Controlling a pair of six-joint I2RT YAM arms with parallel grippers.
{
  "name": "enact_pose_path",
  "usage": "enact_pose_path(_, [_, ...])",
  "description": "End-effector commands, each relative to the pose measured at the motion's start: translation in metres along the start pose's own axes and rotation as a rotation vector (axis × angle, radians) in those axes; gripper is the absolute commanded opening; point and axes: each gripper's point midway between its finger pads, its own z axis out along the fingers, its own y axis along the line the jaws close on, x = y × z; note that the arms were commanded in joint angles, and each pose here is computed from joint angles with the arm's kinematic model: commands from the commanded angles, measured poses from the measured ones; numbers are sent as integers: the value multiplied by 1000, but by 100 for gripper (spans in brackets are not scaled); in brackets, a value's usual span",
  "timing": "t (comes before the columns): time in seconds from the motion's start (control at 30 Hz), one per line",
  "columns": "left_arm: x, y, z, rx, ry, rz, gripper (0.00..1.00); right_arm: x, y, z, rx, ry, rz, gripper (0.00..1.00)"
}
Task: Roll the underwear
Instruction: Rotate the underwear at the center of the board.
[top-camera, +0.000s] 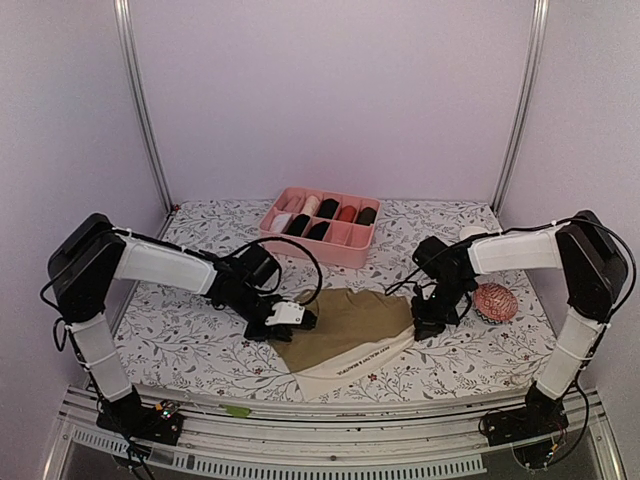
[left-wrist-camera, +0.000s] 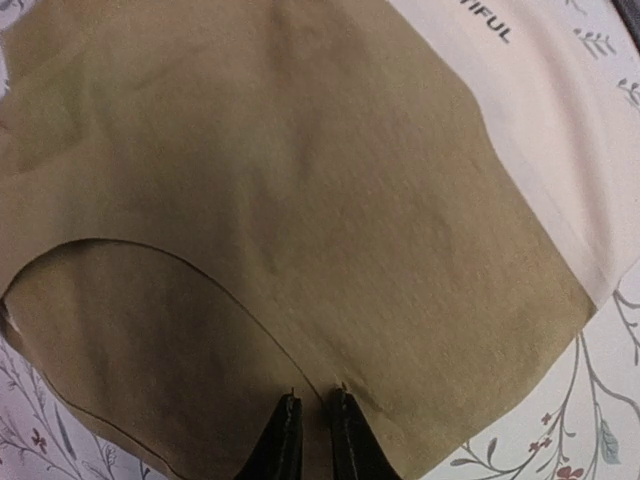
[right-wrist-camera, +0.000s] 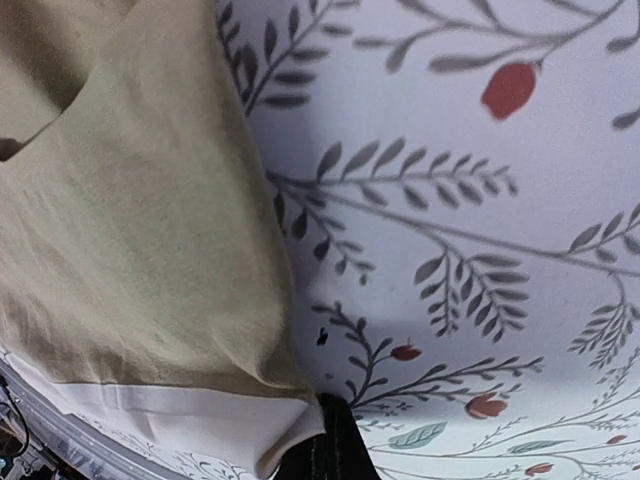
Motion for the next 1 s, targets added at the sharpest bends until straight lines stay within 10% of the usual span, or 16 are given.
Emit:
enact_pose_path(0.0, [27,-44,8,82,116,80,11,-27,-12,12,93,-17,-69,0])
enact_pose_path(0.2, [20,-124,-7,297,110,89,7,-65,24,20,16,-18,-194,0])
enact_pose_path(0.4, [-60,-160,-63,488,-169,-32,8,-80,32,14,32,-34,-308,0])
enact_pose_path(0.97, [-13,103,-23,-149,-103,-385,15,-117,17,19,169,-97,-370,0])
